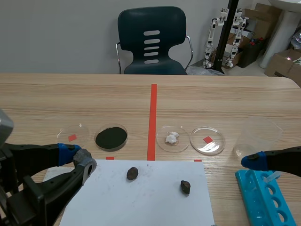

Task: Rub the mineral on the streak plate

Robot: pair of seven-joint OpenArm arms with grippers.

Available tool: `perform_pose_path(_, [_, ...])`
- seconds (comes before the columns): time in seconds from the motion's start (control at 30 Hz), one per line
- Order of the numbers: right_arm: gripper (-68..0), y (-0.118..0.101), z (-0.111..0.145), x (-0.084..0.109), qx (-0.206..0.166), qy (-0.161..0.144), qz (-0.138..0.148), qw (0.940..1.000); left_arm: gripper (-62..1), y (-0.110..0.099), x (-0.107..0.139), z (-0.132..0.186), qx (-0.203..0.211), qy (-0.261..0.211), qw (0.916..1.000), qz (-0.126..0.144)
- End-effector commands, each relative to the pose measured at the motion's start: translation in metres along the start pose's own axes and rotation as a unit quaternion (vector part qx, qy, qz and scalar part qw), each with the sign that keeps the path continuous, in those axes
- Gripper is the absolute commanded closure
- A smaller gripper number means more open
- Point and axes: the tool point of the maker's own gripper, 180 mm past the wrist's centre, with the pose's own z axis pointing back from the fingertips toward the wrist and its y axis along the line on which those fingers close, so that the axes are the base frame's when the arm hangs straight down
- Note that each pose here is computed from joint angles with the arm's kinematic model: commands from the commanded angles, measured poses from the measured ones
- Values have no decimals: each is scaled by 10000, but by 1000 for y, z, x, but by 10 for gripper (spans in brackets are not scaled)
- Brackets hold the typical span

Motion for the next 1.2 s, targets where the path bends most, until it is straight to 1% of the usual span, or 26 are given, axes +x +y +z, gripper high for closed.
perform_pose_path(0.0, [-679, -1, 0, 4, 30, -78, 10, 10000, -141, -3, 9, -1, -40, -164, 9998, 38])
perform_pose_path(0.83, [-679, -1, 0, 4, 30, -78, 10, 10000, -141, -3, 8, -1, -39, -119, 9999, 39])
perform_pose_path(0.93, [-679, -1, 0, 4, 29, -79, 11, 10000, -141, -1, 0, -2, 27, 92, 9999, 45])
perform_pose_path(1.03, [-679, -1, 0, 4, 29, -79, 11, 10000, -141, 9, -13, -4, 268, 487, 9984, 130])
perform_pose_path(1.1, [-679, -1, 0, 4, 29, -80, 10, 10000, -141, 17, -26, -6, 426, 840, 9953, 204])
perform_pose_path(1.17, [-679, -1, 0, 4, 29, -77, 11, 10000, -141, 25, -40, -7, 576, 1218, 9906, 232])
